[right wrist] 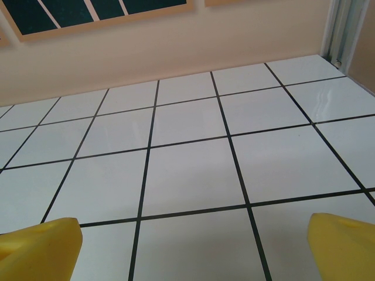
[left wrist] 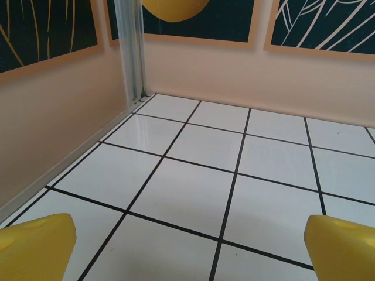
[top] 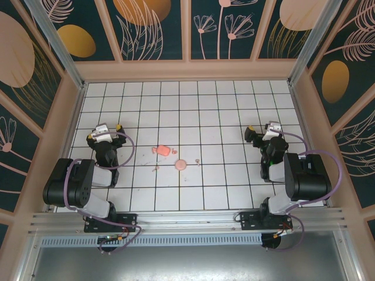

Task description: Insert the wireless bluetooth earbuds into the charging case

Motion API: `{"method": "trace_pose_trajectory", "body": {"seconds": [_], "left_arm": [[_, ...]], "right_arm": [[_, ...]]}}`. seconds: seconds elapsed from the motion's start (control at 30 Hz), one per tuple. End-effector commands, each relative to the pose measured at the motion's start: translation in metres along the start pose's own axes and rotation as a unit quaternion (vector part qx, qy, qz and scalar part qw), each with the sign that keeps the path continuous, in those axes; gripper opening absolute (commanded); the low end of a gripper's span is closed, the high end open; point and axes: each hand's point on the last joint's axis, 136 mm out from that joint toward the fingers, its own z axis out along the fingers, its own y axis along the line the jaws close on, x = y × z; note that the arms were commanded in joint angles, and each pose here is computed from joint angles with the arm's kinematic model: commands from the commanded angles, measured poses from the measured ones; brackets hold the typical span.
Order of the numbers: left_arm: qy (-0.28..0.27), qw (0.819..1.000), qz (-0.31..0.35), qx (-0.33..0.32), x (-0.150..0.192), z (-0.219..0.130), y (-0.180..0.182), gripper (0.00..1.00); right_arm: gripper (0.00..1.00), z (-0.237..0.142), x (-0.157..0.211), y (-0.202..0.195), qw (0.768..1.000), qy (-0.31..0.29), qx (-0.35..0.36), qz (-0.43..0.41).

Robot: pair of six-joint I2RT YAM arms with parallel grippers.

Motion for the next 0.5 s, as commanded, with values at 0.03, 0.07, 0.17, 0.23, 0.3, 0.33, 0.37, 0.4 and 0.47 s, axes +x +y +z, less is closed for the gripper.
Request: {"method": "trace_pose_trajectory", "body": {"seconds": [0.03, 0.07, 0.17, 0.23, 0.3, 0.33, 0.37, 0.4, 0.47], "left_arm": [[-0.022, 1.0, -0.008, 0.005, -0.012, 0.001, -0.002, 0.99], [-0.022, 1.0, -0.008, 0.004, -0.013, 0.001, -0.001, 0.99], [-0.025, 1.0, -0.008, 0.003, -0.014, 0.0, -0.001, 0.97], [-0.019, 1.0, -0.004, 0.008, -0.019, 0.002, -0.004, 0.94], [-0.006, 1.0, 0.006, 0.014, -0.026, 0.006, -0.009, 0.92], [0.001, 1.0, 0.008, 0.016, -0.031, 0.008, -0.011, 0.9], [0.009, 1.0, 0.011, 0.021, -0.035, 0.009, -0.014, 0.89], [0.012, 1.0, 0.008, 0.026, -0.041, 0.009, -0.016, 0.88], [0.024, 0.999, -0.026, 0.039, -0.054, 0.009, -0.023, 0.85]], "right_arm": [[0.99, 0.002, -0.011, -0.001, 1.0, -0.021, 0.0, -0.007], [0.99, 0.002, -0.011, -0.001, 1.0, -0.021, 0.0, -0.007], [0.99, 0.002, -0.012, -0.001, 1.0, -0.022, -0.001, -0.007], [0.99, 0.003, -0.014, 0.002, 1.0, -0.021, -0.006, -0.009], [0.99, 0.005, -0.017, 0.004, 1.0, -0.012, -0.013, -0.012], [0.99, 0.007, -0.02, 0.005, 1.0, -0.003, -0.014, -0.011], [0.99, 0.01, -0.023, 0.006, 1.0, 0.01, -0.013, -0.007], [0.99, 0.012, -0.024, 0.006, 1.0, 0.027, -0.01, 0.003], [0.99, 0.014, -0.03, 0.009, 0.997, 0.058, -0.007, 0.039]]}}
